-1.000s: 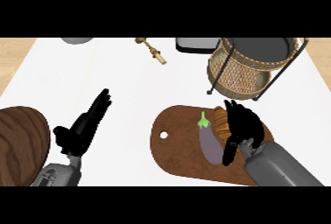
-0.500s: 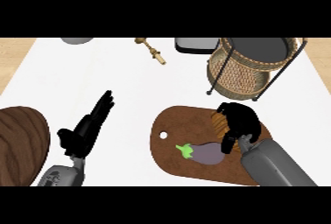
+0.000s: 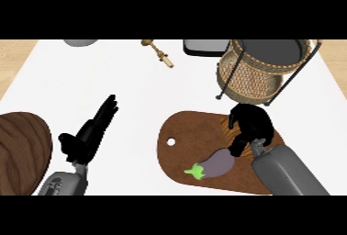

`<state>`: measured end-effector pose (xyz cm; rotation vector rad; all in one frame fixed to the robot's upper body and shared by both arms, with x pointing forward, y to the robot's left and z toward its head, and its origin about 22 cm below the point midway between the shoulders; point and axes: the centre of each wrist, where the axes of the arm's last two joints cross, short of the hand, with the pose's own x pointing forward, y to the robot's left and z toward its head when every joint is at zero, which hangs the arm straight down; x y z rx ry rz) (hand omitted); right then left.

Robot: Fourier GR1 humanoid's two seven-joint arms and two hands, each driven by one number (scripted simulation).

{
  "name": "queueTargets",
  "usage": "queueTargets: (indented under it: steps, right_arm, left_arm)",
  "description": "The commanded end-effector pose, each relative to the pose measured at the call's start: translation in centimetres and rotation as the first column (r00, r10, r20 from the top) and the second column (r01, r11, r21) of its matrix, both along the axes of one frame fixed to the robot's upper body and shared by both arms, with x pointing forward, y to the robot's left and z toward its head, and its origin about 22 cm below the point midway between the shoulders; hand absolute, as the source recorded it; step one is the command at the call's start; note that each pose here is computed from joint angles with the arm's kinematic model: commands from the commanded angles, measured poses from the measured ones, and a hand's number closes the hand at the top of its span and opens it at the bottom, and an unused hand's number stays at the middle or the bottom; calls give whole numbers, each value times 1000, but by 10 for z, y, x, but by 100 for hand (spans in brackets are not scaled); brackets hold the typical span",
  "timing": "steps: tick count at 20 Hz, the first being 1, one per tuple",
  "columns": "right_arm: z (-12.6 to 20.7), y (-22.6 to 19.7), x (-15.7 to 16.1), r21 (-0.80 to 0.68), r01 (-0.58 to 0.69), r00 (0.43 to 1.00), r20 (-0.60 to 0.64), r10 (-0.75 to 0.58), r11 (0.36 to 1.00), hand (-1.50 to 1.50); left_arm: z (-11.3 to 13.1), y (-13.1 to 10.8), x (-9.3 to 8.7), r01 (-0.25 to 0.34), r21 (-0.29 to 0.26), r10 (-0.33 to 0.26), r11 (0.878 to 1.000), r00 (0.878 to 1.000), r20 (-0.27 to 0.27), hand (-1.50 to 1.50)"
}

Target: Pick the croissant from the cutting board and place it in the tiered basket

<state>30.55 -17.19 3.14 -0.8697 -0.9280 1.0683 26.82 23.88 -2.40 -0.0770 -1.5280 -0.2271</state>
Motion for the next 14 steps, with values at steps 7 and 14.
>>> queueTargets:
  steps: [7,14]
  right_arm:
    - [52,-277,-27,-117,103,991,100,-92,988,150]
    - [73,-342,-36,239,67,928,342,-148,969,150]
  left_arm:
    - [-3,6,-15,-31,-2,31,1000,1000,7,0]
    - [1,-8,-8,3,-10,-3,1000,1000,5,0]
